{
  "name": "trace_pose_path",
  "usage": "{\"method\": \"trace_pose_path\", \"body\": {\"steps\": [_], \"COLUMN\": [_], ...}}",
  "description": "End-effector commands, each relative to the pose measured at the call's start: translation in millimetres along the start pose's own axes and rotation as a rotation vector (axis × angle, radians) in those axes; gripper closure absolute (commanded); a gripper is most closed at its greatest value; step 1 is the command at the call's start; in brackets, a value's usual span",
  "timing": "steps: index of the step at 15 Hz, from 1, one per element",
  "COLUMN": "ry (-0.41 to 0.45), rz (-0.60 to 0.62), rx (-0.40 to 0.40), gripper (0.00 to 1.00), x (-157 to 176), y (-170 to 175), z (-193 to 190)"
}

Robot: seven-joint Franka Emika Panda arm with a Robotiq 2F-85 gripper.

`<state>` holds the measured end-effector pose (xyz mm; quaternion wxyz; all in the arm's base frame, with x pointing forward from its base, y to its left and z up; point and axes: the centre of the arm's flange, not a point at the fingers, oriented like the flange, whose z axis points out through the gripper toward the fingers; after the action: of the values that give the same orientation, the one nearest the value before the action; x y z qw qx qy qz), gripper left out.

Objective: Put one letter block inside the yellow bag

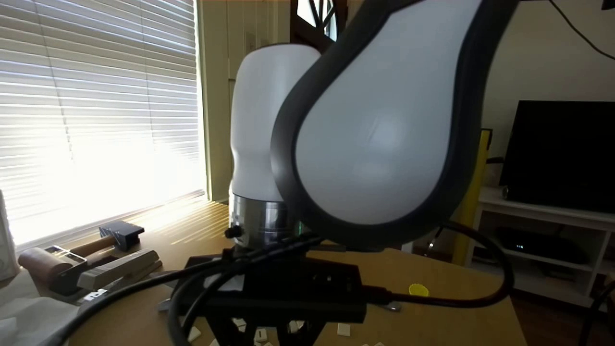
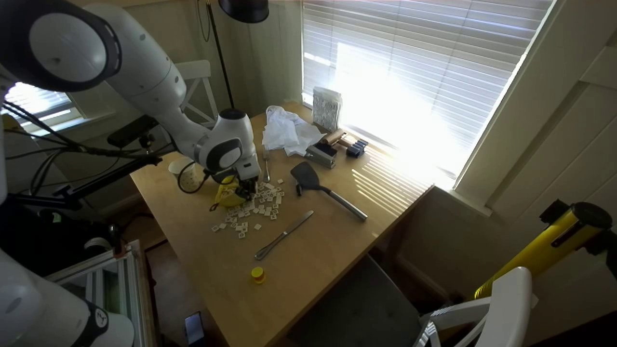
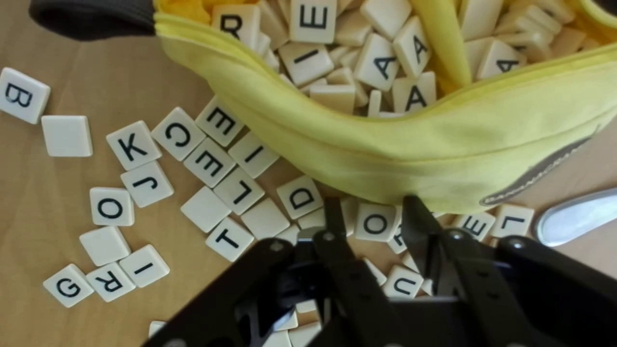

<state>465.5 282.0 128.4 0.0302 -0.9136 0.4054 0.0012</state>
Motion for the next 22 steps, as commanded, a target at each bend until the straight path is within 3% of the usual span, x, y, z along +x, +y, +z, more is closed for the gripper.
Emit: {"method": "trace_pose_path", "body": {"steps": [1, 6, 7, 8, 10, 12, 17, 22], "ry": [0.006, 0.01, 0.011, 0.013, 0.015, 0.021, -0.008, -0.141], "rz": [0.008, 0.008, 0.008, 0.005, -0.001, -0.009, -0.049, -0.155], "rx": [-0.005, 0.013, 0.016, 0.022, 0.029, 0.036, 0.056, 0.125], "gripper": [0.64, 0.69, 0.74, 0.94, 0.99, 0.95, 0.95, 0.95], "x": [-5, -4, -4, -5, -5, -6, -10, -15], "y": [-2, -3, -3, -3, -4, -4, -2, 0], "z": [5, 8, 8, 8, 6, 0, -28, -61]}}
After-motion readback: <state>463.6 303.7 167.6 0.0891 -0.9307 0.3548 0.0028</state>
